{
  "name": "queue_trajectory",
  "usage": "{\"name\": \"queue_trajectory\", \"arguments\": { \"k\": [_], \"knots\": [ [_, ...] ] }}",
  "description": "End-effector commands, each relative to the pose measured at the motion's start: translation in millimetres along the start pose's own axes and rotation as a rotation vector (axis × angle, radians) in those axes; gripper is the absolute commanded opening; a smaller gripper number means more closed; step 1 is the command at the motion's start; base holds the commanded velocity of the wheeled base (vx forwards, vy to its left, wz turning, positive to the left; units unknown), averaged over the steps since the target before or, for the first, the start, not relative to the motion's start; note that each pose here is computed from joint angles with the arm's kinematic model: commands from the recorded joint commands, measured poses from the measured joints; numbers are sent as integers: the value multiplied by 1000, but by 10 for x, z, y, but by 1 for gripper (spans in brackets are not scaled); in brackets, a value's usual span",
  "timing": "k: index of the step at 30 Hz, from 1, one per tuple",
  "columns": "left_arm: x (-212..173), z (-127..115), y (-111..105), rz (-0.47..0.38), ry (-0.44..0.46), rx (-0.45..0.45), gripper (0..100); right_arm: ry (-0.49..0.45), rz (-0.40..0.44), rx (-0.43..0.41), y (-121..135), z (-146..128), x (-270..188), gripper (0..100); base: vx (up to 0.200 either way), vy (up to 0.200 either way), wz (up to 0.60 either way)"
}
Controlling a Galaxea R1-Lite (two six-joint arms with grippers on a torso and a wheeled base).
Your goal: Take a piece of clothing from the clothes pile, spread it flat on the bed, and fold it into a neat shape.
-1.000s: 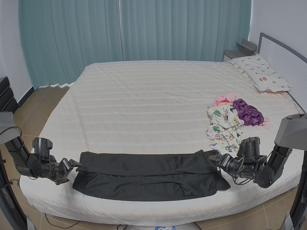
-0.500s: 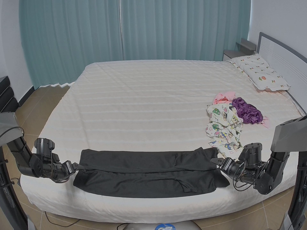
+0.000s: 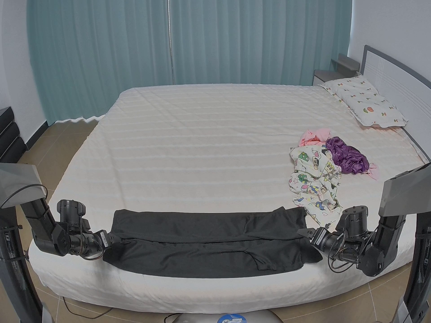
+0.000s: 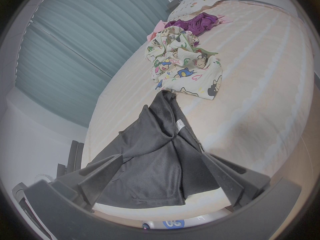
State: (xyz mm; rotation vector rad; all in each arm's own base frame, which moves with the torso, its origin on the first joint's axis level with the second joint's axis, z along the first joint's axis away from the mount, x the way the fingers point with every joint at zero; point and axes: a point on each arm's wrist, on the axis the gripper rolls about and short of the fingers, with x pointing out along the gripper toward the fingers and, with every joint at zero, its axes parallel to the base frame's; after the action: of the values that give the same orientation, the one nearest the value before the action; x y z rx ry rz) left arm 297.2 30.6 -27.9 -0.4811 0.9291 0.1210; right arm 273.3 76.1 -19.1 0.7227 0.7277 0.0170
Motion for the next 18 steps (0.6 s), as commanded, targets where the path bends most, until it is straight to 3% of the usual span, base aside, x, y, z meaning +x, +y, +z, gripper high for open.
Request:
{"name": "queue_trajectory", "arguments": {
  "k": [1,6,10,18],
  "knots": [
    [43,-94,48,19,39,7,0,2,-2,2,-7,-3,-5,100,0,0,0],
    [7,-138,74,49,46,28,0,6,-5,1,-13,-15,-13,100,0,0,0],
    [-6,-139,117,137,21,22,0,6,-5,1,-13,-15,-18,100,0,0,0],
    [-57,-163,151,151,28,12,0,8,-7,1,-18,-20,-22,100,0,0,0]
  ]
}}
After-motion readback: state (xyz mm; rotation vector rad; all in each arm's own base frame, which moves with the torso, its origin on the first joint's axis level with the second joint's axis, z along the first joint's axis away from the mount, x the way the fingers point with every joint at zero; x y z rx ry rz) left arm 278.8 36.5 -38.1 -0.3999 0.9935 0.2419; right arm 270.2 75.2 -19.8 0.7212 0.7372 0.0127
